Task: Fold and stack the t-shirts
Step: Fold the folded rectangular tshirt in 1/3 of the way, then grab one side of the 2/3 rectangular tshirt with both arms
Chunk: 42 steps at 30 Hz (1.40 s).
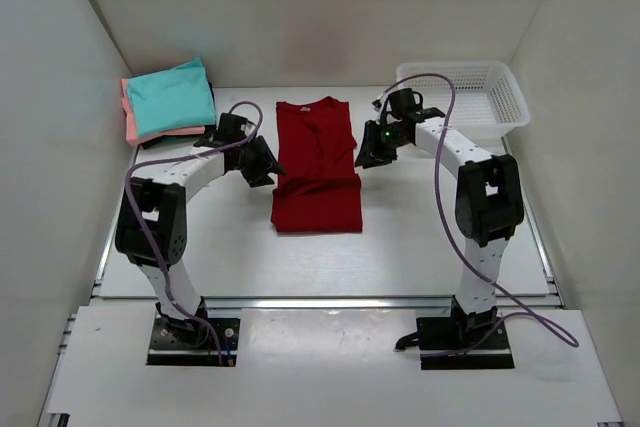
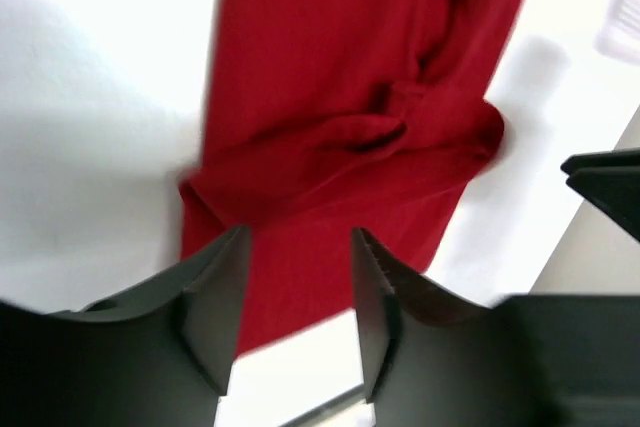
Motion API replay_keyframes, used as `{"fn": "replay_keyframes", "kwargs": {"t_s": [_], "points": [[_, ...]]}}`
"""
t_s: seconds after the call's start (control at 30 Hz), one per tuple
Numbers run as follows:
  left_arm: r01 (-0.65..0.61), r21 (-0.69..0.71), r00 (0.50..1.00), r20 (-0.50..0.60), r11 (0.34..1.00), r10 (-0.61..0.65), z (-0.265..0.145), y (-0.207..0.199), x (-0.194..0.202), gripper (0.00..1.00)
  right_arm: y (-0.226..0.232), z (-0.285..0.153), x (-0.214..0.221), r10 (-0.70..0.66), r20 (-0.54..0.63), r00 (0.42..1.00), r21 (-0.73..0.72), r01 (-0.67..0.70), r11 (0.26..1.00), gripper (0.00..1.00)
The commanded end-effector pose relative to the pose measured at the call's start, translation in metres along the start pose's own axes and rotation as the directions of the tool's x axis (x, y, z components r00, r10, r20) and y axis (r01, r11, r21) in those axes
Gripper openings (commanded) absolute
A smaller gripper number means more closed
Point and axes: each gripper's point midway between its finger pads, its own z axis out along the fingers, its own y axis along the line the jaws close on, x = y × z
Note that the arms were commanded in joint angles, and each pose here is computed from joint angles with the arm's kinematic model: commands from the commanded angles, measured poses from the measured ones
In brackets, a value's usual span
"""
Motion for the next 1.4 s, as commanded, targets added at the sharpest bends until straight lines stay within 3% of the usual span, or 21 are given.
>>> {"fn": "replay_keyframes", "kwargs": {"t_s": [0.0,0.13,0.2,0.27,0.43,0.6,0.9,1.07,1.17,1.23,1.3,1.37], "points": [[-0.01,0.063,0.994,0.105,0.998,0.003,-0.005,-0.019,-0.038,0.57,-0.018,-0.013,-0.029,0.007,0.066,0.998,0.057,-0.01,0.998,0.27],[-0.006,0.05,0.994,0.112,0.999,0.0,-0.006,-0.014,-0.037,0.61,-0.026,-0.027,-0.026,0.0,0.104,0.995,0.102,-0.011,0.995,0.31],[-0.005,0.04,0.994,0.111,0.999,0.001,-0.013,-0.01,-0.027,0.61,-0.031,-0.023,0.003,0.044,0.064,0.997,0.093,-0.05,0.994,0.35],[0.03,0.005,0.996,0.089,1.0,-0.03,-0.013,0.009,-0.002,0.61,-0.022,-0.031,0.018,0.042,0.089,0.995,0.069,-0.048,0.996,0.38],[0.033,-0.045,0.994,0.104,0.998,-0.028,-0.028,0.03,0.047,0.61,-0.016,-0.023,0.096,0.101,0.027,0.995,0.034,-0.102,0.994,0.4],[0.045,-0.117,0.995,0.095,0.992,-0.034,-0.02,0.054,0.091,0.62,-0.001,-0.008,0.125,0.159,-0.005,0.987,-0.023,-0.159,0.987,0.43],[0.056,-0.175,0.994,0.099,0.983,-0.039,0.021,0.054,0.1,0.62,-0.003,0.035,0.136,0.252,-0.094,0.963,-0.053,-0.258,0.965,0.49],[0.061,-0.158,0.99,0.134,0.986,-0.04,0.034,0.046,0.089,0.49,-0.001,0.05,0.154,0.252,-0.177,0.951,-0.023,-0.26,0.965,0.47],[0.083,-0.157,0.988,0.14,0.984,-0.061,0.033,0.049,0.088,0.52,-0.007,0.044,0.167,0.256,-0.159,0.954,0.023,-0.256,0.967,0.55],[0.089,-0.151,0.983,0.172,0.984,-0.063,0.03,0.05,0.084,0.43,-0.014,0.042,0.177,0.268,-0.12,0.956,0.021,-0.267,0.963,0.52],[0.093,-0.153,0.983,0.173,0.984,-0.066,0.027,0.057,0.088,0.17,-0.018,0.041,0.178,0.287,-0.118,0.951,-0.004,-0.289,0.957,0.31],[0.084,-0.153,0.986,0.155,0.985,-0.06,0.024,0.062,0.097,0.06,-0.022,0.039,0.179,0.273,-0.125,0.954,-0.008,-0.276,0.961,0.01]]}}
